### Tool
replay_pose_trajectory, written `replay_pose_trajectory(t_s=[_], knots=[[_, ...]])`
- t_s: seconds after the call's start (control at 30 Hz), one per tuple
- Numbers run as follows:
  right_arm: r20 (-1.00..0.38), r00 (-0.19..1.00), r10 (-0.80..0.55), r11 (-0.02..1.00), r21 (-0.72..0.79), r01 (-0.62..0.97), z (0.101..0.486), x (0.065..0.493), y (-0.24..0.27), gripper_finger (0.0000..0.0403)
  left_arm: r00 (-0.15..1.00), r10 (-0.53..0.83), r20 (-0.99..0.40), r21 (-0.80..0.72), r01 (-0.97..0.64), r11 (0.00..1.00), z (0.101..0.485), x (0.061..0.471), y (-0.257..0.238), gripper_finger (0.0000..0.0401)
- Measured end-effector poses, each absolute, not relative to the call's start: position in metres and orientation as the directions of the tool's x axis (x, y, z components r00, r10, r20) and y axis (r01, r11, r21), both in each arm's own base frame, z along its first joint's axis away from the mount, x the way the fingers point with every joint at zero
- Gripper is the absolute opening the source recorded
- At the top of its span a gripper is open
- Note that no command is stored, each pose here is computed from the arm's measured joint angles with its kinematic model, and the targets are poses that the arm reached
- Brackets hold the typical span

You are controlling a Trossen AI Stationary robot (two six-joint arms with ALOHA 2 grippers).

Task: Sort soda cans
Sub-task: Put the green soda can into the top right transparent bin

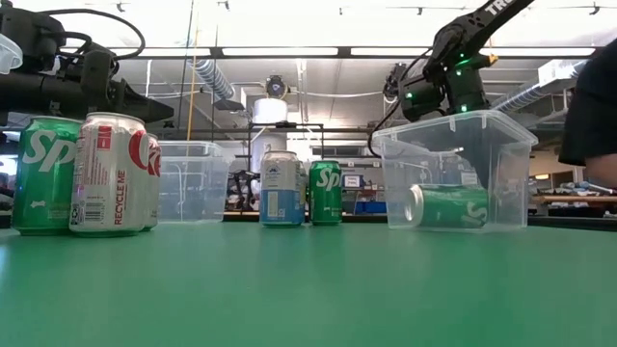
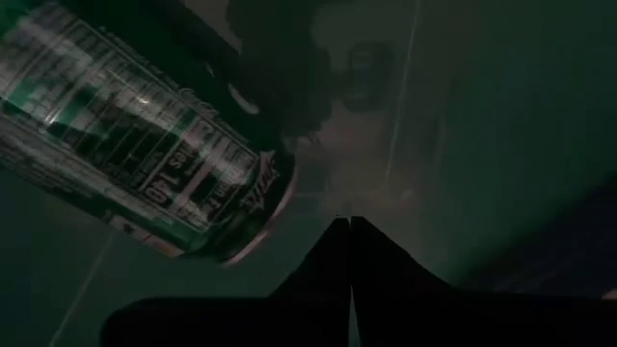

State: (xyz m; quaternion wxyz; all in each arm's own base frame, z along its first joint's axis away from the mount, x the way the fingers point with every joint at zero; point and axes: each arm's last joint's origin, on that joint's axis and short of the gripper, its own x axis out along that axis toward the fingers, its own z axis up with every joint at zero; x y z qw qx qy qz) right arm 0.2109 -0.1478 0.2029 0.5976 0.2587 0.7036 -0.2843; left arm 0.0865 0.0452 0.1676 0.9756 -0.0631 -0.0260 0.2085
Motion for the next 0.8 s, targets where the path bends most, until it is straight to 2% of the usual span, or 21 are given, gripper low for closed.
replay_pose_trajectory(t_s=[0.27,0.47,0.8], knots=[[-0.986,-0.069,0.149,0.701,0.056,0.711,0.2030,0.2130,-0.1442,0.0000,0.912,0.410,0.025,-0.134,-0.404,0.905,0.1677,0.0865,0.0452,0.0010],[-0.979,-0.056,0.194,0.695,0.097,0.713,0.2035,0.2126,-0.1423,0.0000,0.912,0.410,0.025,-0.134,-0.404,0.905,0.1676,0.0865,0.0452,0.0010],[-0.976,-0.125,0.178,0.691,0.034,0.722,0.2029,0.2089,-0.1416,0.0000,0.912,0.410,0.024,-0.134,-0.404,0.905,0.1675,0.0865,0.0452,0.0010]])
